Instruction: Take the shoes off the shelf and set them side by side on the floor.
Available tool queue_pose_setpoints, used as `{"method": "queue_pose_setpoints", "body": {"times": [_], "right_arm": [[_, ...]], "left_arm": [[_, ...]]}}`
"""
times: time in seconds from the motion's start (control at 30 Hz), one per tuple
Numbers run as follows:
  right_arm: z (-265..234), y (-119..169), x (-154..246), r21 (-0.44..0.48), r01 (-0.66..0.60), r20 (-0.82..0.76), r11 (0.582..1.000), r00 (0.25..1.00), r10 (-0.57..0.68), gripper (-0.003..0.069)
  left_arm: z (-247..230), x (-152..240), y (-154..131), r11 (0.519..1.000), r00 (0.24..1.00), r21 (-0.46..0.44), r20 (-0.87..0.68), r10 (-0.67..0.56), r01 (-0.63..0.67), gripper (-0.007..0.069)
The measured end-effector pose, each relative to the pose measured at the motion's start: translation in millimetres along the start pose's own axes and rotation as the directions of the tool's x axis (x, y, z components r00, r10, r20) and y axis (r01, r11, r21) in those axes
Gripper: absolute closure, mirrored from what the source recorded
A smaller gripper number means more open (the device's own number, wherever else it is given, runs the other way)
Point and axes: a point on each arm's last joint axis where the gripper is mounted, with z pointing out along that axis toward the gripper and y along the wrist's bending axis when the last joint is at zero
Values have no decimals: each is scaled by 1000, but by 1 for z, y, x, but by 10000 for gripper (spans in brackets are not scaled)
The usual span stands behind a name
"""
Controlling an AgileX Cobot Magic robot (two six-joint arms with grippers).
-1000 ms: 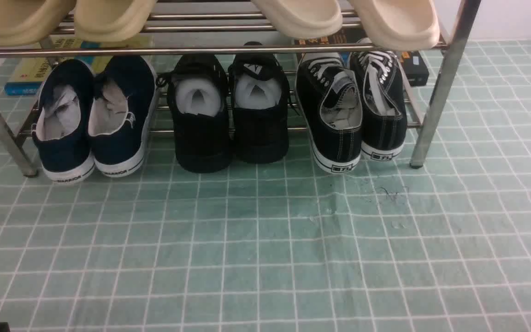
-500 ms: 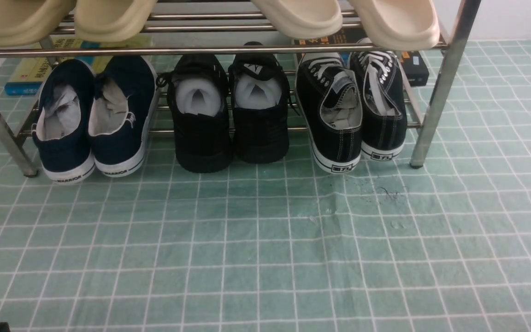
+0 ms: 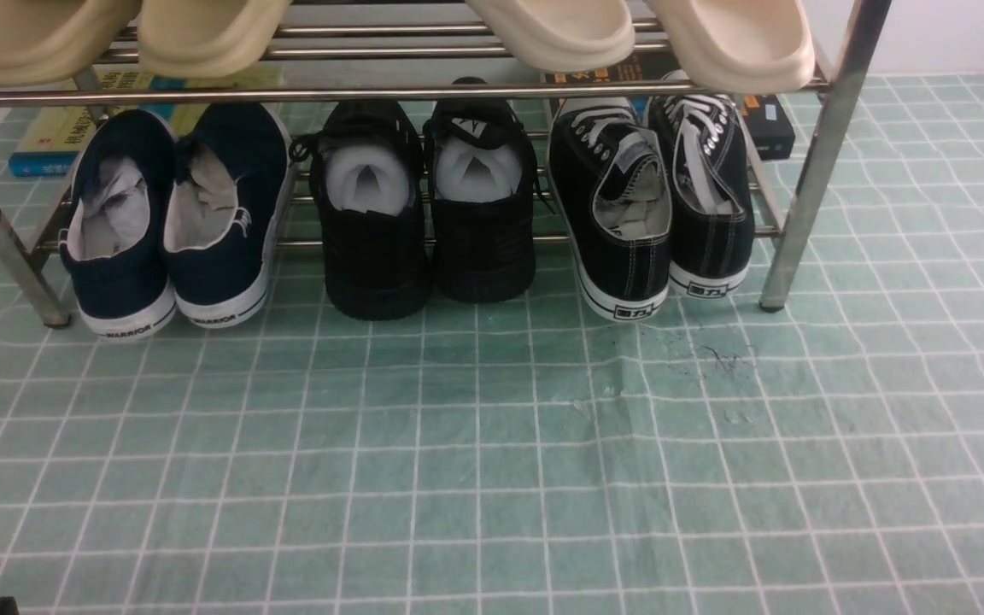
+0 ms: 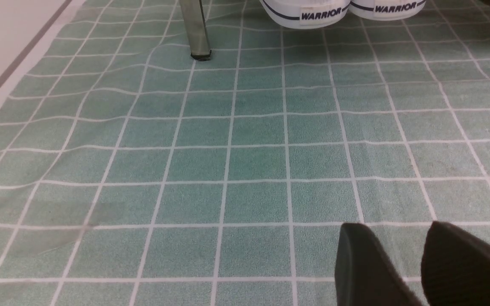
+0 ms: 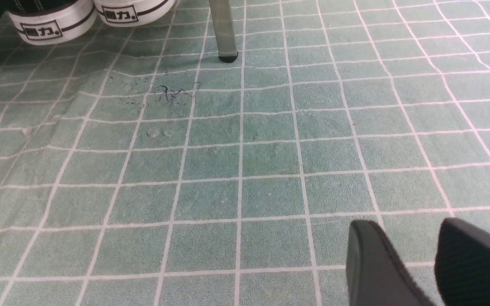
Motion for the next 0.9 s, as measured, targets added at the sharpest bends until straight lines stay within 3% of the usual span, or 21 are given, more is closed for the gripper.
{"method": "queue_pose_setpoints", "body": {"times": [0.53, 0.7, 0.8, 0.83, 0.9], "right_arm": [[0, 0, 0, -1, -3, 0, 1000, 1000, 3, 419], [0, 4, -2, -54, -179, 17, 982, 983, 181, 419], [1, 10, -4, -133, -462, 13, 877, 884, 467, 419], [0, 12, -8, -180, -600, 6, 780, 792, 611, 419], [-1, 14, -10, -214, -696, -12, 686, 704, 710, 419]], "left_arm": [[0, 0, 0, 1000, 1000, 0, 0, 0, 0, 382], [0, 0, 0, 1000, 1000, 0, 0, 0, 0, 382], [0, 0, 0, 1000, 1000, 0, 0, 0, 0, 382], [0, 0, 0, 1000, 1000, 0, 0, 0, 0, 382], [0, 0, 0, 1000, 1000, 0, 0, 0, 0, 382]]}}
